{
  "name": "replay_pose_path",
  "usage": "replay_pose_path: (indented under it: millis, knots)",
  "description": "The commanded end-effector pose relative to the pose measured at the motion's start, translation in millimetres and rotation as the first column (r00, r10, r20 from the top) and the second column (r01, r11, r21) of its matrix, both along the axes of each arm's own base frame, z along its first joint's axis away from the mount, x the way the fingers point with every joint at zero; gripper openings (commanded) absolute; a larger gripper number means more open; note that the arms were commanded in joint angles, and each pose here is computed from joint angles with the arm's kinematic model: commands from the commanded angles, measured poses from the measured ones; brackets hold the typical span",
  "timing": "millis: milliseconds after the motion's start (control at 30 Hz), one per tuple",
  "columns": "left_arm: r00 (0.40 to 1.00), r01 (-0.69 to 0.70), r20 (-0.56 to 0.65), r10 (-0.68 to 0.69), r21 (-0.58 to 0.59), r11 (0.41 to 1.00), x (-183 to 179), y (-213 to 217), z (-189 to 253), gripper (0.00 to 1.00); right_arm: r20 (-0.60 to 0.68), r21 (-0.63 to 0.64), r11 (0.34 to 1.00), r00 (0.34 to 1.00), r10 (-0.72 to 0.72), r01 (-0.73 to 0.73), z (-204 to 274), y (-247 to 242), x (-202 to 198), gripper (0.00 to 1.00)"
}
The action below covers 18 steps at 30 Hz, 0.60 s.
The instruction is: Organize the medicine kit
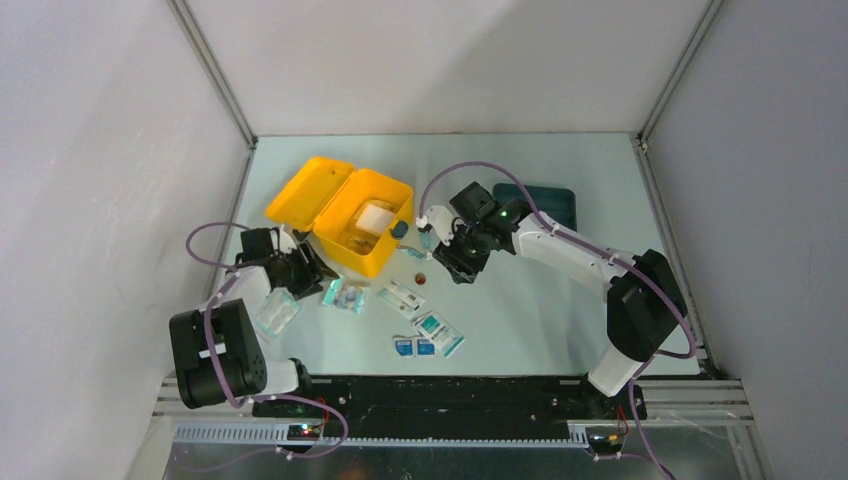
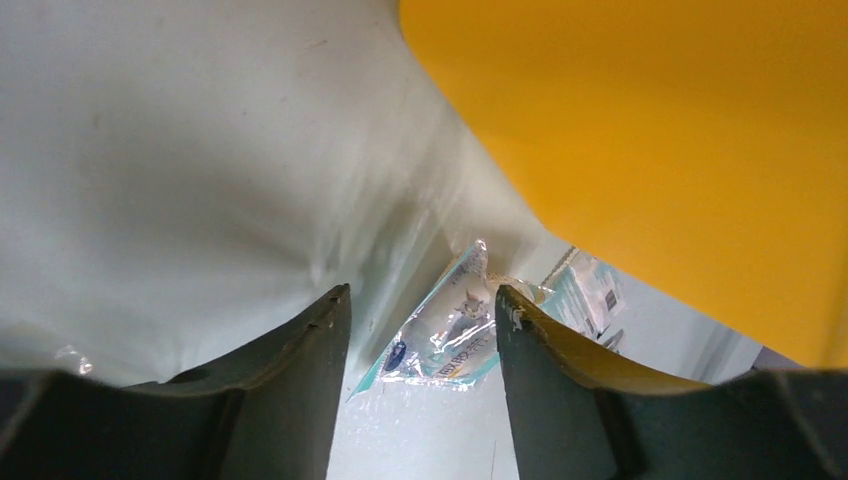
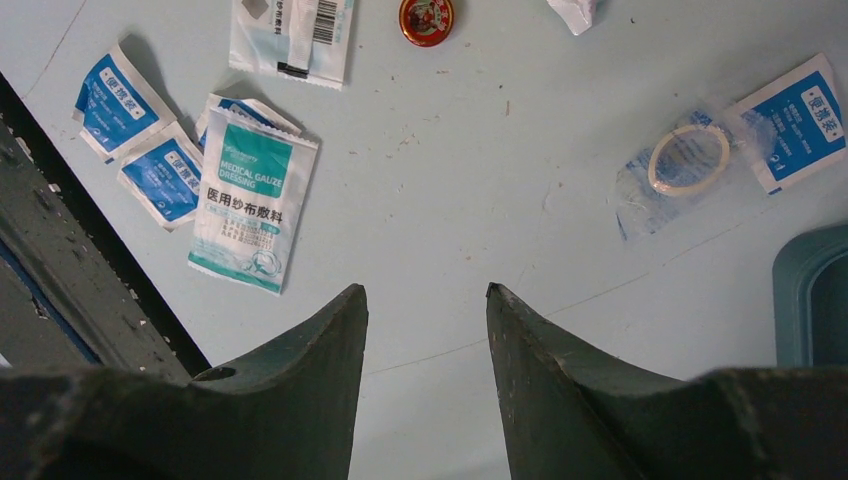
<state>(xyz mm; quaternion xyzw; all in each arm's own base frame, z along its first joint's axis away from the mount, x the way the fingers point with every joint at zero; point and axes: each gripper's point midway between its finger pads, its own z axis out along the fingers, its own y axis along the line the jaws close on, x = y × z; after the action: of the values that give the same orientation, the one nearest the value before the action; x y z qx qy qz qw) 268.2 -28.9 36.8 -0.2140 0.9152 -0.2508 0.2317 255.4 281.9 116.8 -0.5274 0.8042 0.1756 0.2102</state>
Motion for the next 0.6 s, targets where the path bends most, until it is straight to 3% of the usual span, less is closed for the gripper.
replay_pose_path:
  millis: [0,200,333,567]
  knots:
    - [0.995,0.08,0.068,-0.077,-0.032,0.996,6,-11,6,0.58,0.015,0.033,0.999,1.0,0.002,-0.002,12,7,7,0.51]
    - [0.994,0.104,0.046,-0.101,-0.064,0.993,7,-17,0,0.38,0.019,0.026,1.0,1.0,-0.001,0.0,13,5,7,0.52]
    - [0.992,0.116,0.051,-0.112,-0.073,0.991,3,-20,0,0.31,0.02,0.02,1.0,1.0,-0.003,0.003,13,3,7,0.52]
    - [0.984,0.141,0.117,-0.134,-0.05,0.989,-2,-22,18,0.09,0.028,0.012,1.0,1.0,-0.003,0.002,13,3,7,0.52]
